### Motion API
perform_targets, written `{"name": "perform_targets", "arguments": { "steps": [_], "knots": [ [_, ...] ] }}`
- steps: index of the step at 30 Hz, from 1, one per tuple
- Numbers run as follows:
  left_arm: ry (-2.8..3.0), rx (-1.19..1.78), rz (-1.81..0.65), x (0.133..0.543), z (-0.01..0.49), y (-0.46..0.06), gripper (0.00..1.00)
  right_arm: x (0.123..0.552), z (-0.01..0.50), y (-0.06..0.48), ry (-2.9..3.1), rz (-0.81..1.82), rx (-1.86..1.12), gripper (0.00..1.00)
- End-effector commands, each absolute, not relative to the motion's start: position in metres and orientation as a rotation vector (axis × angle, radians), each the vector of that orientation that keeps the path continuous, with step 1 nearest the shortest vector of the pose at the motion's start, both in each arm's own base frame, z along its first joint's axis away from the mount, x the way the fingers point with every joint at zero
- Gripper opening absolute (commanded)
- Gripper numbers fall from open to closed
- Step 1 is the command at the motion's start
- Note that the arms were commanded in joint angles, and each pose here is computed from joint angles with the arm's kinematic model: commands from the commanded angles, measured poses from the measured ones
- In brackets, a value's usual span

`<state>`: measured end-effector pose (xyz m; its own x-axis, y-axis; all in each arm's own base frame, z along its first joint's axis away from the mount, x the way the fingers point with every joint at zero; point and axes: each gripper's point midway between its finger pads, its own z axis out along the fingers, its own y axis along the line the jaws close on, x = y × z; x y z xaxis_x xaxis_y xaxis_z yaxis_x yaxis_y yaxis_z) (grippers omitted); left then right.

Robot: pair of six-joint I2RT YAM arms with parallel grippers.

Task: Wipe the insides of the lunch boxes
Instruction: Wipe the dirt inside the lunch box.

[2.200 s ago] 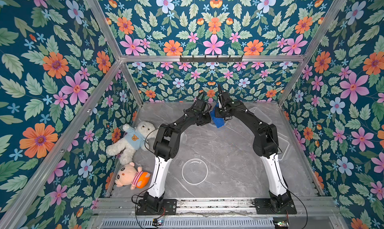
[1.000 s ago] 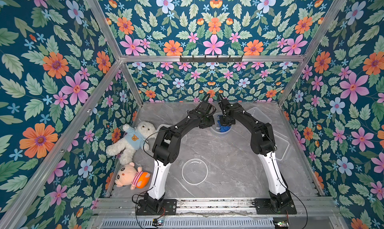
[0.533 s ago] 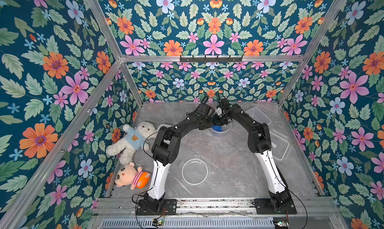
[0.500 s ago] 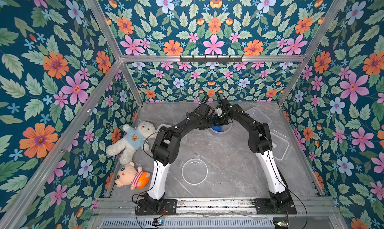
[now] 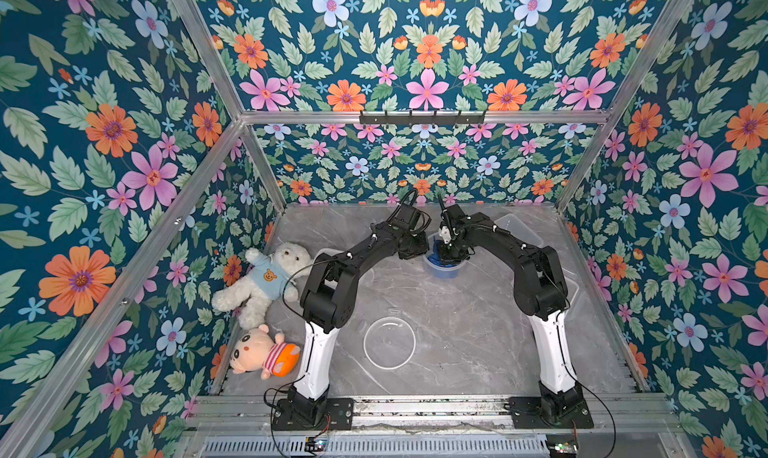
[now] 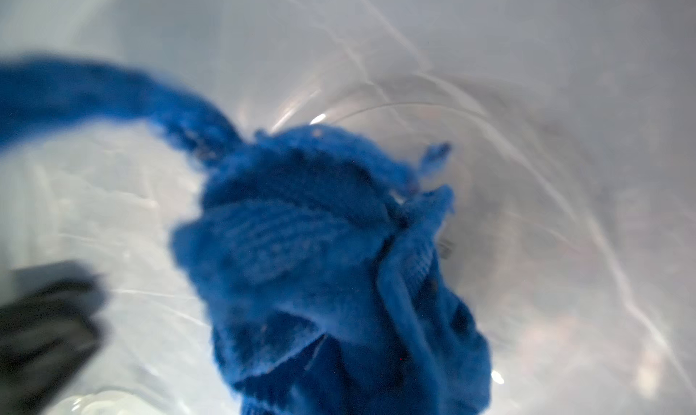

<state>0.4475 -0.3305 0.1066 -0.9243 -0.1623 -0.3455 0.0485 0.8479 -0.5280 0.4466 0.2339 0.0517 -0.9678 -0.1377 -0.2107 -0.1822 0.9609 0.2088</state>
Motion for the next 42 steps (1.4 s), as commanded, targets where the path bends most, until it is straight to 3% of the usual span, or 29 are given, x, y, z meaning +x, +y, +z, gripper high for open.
{"name": "perform_targets", "arguments": {
  "steps": [1, 11, 12, 16, 22, 25, 28, 35, 39, 42],
  "knots": [
    [2.615, -0.082, -0.788, 0.45, 0.117, -0.331, 0.27, 0.445, 0.05, 0.227, 2.929, 0.28, -0.257, 0.39],
    [2.618, -0.078, -0.855, 0.445, 0.111, -0.337, 0.3, 0.46, 0.047, 0.239, 2.921, 0.337, -0.234, 0.39],
    [2.621, -0.084, -0.854, 0.445, 0.108, -0.337, 0.3, 0.461, 0.045, 0.239, 2.92, 0.334, -0.235, 0.34],
    [2.639, -0.093, -0.877, 0.442, 0.098, -0.34, 0.23, 0.469, 0.038, 0.248, 2.916, 0.392, -0.234, 0.0],
    [2.643, -0.099, -0.863, 0.442, 0.092, -0.339, 0.13, 0.46, 0.061, 0.294, 2.808, 0.794, -0.299, 0.0],
    [2.635, -0.098, -0.862, 0.444, 0.096, -0.339, 0.12, 0.445, 0.068, 0.295, 2.81, 0.851, -0.327, 0.0],
    [2.634, -0.097, -0.856, 0.445, 0.097, -0.339, 0.11, 0.429, 0.061, 0.273, 2.896, 0.704, -0.32, 0.0],
    [2.635, -0.088, -0.819, 0.443, 0.104, -0.333, 0.1, 0.439, 0.038, 0.168, 2.995, -0.039, -0.107, 0.0],
    [2.637, -0.086, -0.814, 0.44, 0.107, -0.332, 0.1, 0.472, 0.034, 0.156, 2.95, -0.155, -0.029, 0.0],
    [2.638, -0.077, -0.809, 0.438, 0.108, -0.333, 0.1, 0.498, 0.032, 0.179, 2.923, -0.052, -0.023, 0.0]
  ]
}}
